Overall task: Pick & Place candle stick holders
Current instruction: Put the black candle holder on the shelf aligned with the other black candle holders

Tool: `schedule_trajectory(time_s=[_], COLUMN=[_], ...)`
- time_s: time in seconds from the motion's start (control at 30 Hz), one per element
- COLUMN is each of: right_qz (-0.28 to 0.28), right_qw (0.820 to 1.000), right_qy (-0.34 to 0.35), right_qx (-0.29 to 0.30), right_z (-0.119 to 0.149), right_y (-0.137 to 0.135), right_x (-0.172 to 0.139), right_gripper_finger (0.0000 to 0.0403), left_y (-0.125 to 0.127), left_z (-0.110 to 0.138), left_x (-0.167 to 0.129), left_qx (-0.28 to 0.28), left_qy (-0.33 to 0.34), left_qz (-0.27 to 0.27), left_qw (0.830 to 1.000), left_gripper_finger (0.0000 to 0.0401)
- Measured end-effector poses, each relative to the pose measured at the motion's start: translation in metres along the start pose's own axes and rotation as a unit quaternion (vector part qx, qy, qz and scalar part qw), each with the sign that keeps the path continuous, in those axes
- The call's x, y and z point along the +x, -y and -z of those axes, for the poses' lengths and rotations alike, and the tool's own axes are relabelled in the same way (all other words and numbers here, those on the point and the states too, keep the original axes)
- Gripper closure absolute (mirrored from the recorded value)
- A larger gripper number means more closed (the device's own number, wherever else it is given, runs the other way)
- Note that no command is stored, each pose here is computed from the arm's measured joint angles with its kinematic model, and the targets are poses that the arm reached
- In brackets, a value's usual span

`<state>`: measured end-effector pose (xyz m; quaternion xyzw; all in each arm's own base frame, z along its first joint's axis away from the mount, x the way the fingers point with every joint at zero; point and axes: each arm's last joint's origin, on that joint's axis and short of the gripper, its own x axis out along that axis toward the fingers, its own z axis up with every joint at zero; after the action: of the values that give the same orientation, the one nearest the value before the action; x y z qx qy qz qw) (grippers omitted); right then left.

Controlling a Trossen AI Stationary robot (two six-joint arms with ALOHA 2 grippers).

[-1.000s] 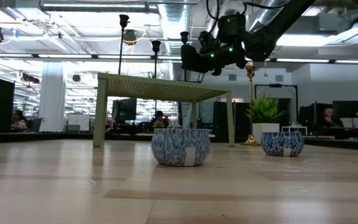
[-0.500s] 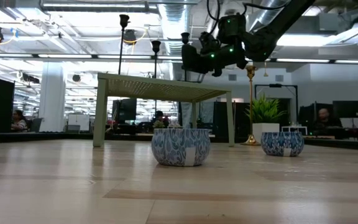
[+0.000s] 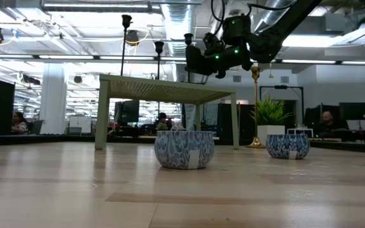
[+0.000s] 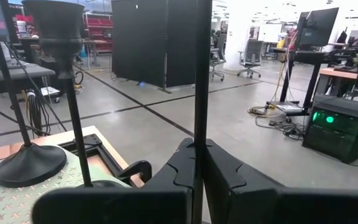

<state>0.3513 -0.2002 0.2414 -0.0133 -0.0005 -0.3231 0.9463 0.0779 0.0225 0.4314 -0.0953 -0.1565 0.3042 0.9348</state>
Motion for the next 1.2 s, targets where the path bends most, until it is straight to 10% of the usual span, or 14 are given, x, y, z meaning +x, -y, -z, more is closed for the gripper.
schedule_trajectory(time_s=[1.2], right_qz=[-0.032], right_qw=[0.998], right_qy=[0.030], right_qx=[0.042], right_z=[-0.005], right_y=[0.013], right_x=[0.002], right_gripper_finger=[0.0399], left_y=[0.000], left_z=[-0.002], left_x=[0.000], left_qx=[-0.008], left_qy=[0.010], left_qz=[0.005], left_qw=[1.000], left_gripper_finger=[0.0391])
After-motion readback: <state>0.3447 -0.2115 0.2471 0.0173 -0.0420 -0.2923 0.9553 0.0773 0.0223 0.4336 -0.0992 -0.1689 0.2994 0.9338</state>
